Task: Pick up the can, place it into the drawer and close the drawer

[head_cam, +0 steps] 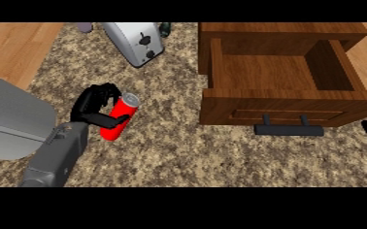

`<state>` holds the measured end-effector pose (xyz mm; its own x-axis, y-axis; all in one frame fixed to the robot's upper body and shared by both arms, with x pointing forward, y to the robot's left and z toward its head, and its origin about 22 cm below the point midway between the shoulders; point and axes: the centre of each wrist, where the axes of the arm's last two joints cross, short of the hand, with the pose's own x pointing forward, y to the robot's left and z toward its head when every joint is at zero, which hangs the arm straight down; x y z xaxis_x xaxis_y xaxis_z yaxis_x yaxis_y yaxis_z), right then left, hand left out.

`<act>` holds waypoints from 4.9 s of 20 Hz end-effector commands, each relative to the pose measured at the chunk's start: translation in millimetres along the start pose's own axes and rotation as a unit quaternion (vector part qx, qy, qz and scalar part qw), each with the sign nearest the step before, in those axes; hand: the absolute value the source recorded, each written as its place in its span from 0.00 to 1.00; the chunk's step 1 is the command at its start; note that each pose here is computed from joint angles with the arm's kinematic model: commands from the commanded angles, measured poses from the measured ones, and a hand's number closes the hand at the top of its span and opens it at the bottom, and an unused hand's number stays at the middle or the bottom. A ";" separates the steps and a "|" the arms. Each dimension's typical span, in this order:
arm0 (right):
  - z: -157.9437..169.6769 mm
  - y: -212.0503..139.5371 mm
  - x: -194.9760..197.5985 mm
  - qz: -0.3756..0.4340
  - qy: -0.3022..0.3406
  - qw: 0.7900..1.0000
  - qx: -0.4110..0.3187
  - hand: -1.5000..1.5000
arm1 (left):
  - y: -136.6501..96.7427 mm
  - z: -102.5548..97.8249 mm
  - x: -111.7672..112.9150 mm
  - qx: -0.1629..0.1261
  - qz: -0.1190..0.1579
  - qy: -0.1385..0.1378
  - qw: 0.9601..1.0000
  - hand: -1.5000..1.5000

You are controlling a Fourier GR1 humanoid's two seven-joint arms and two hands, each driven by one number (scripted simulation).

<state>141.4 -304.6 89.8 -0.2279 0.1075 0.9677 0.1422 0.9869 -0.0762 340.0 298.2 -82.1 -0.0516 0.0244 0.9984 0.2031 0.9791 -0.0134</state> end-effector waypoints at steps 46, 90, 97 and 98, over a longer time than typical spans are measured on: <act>3.1 3.4 2.4 -0.004 -0.005 1.000 0.007 0.00 | -281.0 -145.8 298.5 0.037 -0.079 -0.078 0.993 1.00; -53.9 20.9 24.0 0.004 -0.050 0.998 0.045 0.00 | -286.7 -160.5 235.2 0.125 -0.200 -0.064 0.970 0.00; -51.8 16.7 12.1 0.001 -0.050 0.998 0.039 0.00 | -286.1 -162.0 238.2 0.141 -0.182 -0.063 0.971 0.00; -47.4 18.1 18.3 0.005 -0.055 0.998 0.042 0.00 | -285.2 -160.4 232.9 0.153 -0.181 -0.065 0.969 0.00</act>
<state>184.4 -292.2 111.6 -0.3150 0.1203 0.9414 0.0683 0.9922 -0.1040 428.1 -8.0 166.5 -0.1997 -0.3435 0.9177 -0.1238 0.9379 0.3241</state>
